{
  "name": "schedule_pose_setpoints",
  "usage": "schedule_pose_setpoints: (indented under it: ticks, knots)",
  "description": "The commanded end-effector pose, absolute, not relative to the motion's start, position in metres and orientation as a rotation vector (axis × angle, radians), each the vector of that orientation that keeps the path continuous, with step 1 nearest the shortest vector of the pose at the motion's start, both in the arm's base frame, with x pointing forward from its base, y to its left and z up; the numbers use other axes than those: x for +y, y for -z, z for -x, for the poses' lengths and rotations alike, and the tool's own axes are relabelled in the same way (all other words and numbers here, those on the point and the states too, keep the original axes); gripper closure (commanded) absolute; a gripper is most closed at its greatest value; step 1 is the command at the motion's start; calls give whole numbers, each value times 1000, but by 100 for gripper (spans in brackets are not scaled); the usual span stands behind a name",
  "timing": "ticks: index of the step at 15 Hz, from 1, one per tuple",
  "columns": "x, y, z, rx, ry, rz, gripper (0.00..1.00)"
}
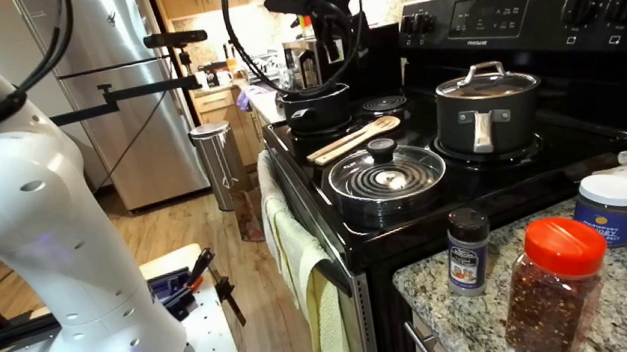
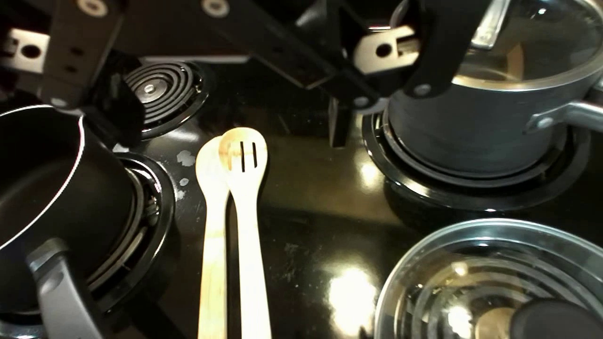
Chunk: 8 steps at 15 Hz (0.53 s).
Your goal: Remove the cooking stick from the pot, pick up the lid and close the pot
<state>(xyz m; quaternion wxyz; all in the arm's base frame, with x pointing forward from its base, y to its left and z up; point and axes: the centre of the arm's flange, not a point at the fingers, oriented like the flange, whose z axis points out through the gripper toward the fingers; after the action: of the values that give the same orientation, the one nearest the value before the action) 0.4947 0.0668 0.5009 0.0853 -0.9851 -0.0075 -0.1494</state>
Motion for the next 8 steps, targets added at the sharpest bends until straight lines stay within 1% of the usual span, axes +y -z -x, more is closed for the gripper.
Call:
schedule_pose_setpoints:
  ticks: [1, 4, 8]
  knots:
    - [23, -526, -488, 30, 384, 2947, 0]
    - [-14, -529, -479, 113, 329, 2946, 0]
    - [-36, -511, -463, 205, 292, 2937, 0]
